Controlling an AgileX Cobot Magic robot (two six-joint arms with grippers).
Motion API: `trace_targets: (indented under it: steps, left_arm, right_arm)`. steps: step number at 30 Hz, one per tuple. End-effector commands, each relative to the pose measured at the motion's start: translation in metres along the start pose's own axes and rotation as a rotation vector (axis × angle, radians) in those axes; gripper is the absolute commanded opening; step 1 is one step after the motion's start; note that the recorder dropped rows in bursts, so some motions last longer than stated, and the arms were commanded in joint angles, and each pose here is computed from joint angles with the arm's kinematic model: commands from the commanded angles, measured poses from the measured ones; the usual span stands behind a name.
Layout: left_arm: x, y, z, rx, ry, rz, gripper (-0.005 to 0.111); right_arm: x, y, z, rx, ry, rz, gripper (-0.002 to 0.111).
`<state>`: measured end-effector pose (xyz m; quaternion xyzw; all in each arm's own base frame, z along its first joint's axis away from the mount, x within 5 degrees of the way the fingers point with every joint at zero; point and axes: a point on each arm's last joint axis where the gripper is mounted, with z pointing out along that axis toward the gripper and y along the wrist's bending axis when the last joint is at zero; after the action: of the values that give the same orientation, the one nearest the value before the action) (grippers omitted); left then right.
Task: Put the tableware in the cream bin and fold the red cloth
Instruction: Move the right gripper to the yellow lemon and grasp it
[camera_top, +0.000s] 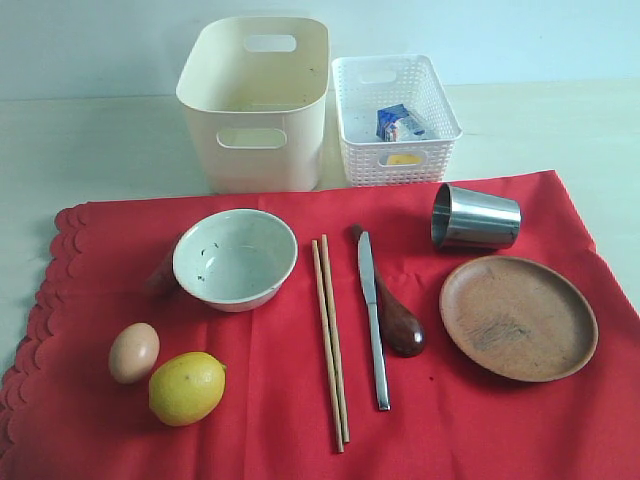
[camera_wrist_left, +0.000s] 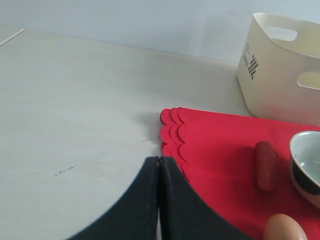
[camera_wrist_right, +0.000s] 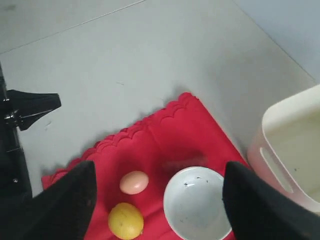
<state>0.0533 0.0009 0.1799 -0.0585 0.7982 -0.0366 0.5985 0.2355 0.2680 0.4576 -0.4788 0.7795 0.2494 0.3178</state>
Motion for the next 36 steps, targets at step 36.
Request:
trace_targets:
  steps: [36]
  left_arm:
    - [-0.001, 0.000, 0.000, 0.006, -0.017, -0.001, 0.000]
  right_arm:
    - [0.110, 0.079, 0.161, -0.285, 0.575, -0.504, 0.068]
